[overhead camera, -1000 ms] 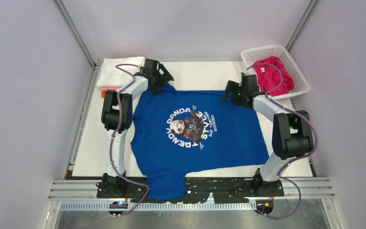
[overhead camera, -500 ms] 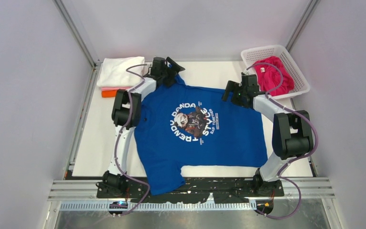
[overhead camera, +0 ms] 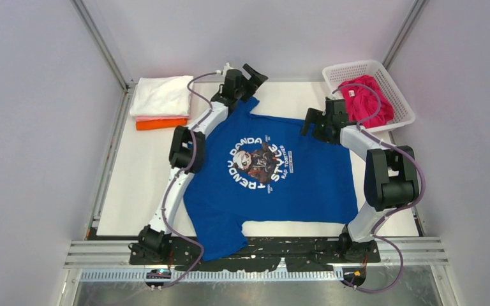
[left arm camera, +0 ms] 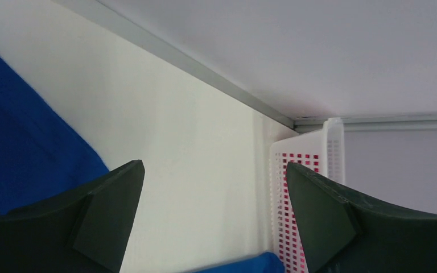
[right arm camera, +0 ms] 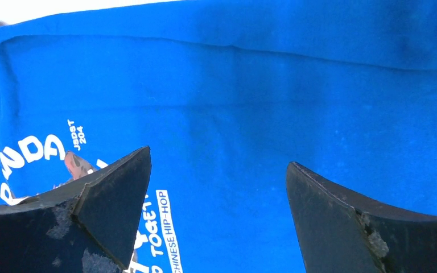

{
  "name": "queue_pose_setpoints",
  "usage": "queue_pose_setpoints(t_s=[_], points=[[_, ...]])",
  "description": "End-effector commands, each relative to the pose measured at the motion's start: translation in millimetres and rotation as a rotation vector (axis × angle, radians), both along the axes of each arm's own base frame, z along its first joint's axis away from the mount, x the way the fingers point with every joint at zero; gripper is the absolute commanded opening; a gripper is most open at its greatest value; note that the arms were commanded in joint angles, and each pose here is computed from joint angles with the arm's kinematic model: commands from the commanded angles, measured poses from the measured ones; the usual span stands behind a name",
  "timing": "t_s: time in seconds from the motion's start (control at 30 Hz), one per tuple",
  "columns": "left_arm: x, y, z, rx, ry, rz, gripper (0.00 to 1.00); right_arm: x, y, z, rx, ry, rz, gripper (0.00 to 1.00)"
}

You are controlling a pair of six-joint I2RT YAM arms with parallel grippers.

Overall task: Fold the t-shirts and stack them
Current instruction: Flatten out the tshirt

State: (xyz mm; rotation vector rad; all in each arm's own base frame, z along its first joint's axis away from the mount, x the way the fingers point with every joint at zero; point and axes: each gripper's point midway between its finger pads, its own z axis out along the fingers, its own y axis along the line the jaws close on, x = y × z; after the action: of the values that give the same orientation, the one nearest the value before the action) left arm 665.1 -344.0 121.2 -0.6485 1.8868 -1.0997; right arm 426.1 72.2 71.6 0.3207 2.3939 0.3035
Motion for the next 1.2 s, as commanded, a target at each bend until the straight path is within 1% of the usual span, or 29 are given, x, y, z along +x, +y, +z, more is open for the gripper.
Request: queue_pose_setpoints(t_s=[0.0,0.03,0.1,0.17,0.23,0.33,0.37,0.43,0.57,0.67,0.77,1.0,1.13,1.17], points=[[-6,26,59,0.137,-0.097,-0.020,1.00,14,-6,24,-0.025,-0.072,-0.010,0.95],[-13,28,80,0.175,-0.126,-0.043,1.00,15,-6,25,-0.025,-0.074,-0.009,0.95],[-31,34,91,0.258,-0.109,-0.089,1.00,14,-6,25,-0.022,-0.073,-0.006,0.95],[-57,44,113,0.321,-0.099,-0.135,1.00,13,-5,23,-0.023,-0.069,-0.006,0.95],[-85,53,113,0.369,-0.067,-0.179,1.00,15,-8,21,-0.032,-0.068,-0.014,0.95],[-125,74,101,0.416,-0.015,-0.177,1.00,27,-9,18,-0.042,-0.071,-0.026,0.95],[-144,83,75,0.431,0.037,-0.182,1.00,30,-9,17,-0.042,-0.072,-0.028,0.95],[-171,92,58,0.429,0.064,-0.195,1.00,41,-8,15,-0.039,-0.070,-0.035,0.95],[-219,105,11,0.429,0.183,-0.230,1.00,62,-5,3,-0.027,-0.043,-0.038,0.95],[-241,120,-23,0.469,0.279,-0.232,1.00,74,-6,2,-0.025,-0.050,-0.053,0.95],[-261,131,-46,0.493,0.356,-0.254,1.00,78,-6,-7,-0.025,-0.032,-0.059,0.96],[-288,162,-74,0.535,0.448,-0.208,1.00,93,-15,-22,-0.049,-0.029,-0.124,0.96],[-299,181,-87,0.575,0.500,-0.199,1.00,107,-17,-24,-0.052,-0.042,-0.151,0.95],[-301,185,-89,0.577,0.509,-0.200,1.00,114,-18,-18,-0.055,-0.060,-0.157,0.96]])
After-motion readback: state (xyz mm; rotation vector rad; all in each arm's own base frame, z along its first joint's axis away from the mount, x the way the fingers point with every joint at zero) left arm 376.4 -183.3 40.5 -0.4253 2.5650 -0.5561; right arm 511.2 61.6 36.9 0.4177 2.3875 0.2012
